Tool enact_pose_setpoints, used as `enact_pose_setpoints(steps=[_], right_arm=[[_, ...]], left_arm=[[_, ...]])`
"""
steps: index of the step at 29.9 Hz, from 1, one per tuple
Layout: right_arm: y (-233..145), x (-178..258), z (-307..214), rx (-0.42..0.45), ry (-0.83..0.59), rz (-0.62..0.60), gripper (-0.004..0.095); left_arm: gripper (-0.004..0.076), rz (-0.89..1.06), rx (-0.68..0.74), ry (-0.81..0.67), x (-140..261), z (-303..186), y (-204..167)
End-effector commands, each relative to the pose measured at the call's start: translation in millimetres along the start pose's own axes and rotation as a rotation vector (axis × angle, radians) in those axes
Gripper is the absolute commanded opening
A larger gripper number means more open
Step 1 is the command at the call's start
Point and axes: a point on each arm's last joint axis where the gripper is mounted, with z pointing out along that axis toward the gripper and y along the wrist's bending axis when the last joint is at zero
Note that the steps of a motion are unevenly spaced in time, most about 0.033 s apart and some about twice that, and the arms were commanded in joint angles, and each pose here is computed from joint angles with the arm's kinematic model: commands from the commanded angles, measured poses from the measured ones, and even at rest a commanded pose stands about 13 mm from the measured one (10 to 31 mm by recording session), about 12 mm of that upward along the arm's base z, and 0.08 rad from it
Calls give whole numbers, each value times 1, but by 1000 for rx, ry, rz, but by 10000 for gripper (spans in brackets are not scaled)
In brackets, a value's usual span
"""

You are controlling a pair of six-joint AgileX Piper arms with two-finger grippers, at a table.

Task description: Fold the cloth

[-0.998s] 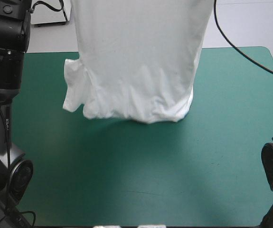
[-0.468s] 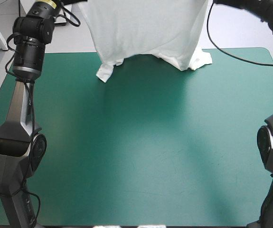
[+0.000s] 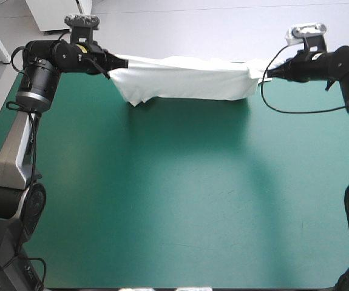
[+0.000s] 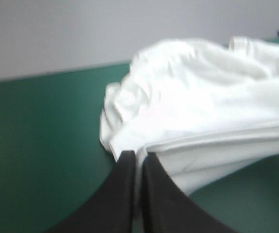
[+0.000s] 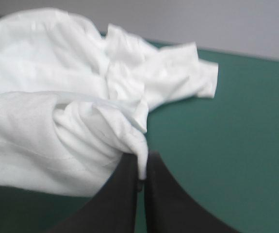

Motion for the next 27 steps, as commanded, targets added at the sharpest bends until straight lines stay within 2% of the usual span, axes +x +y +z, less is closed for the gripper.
enact_pose_setpoints(steps=[1, 6, 9, 14, 19, 27], right_arm=[[-11, 21, -41, 150, -15, -74, -17], [4, 84, -51, 126, 119, -40, -17], [18, 118, -67, 119, 148, -36, -17], [47, 175, -81, 79, 230, -83, -17], [61, 228, -90, 72, 380, -77, -17], [70, 274, -101, 60, 464, -68, -17]], left_arm=[[-9, 10, -55, 23, 10, -45, 10], [-9, -25, -23, 263, 69, -56, 4], [-9, -49, -11, 380, 117, -66, 0], [-9, -107, 52, 475, 183, -82, -10], [-9, -113, 123, 560, 237, -97, -22], [-9, -137, 121, 657, 288, -96, -23]])
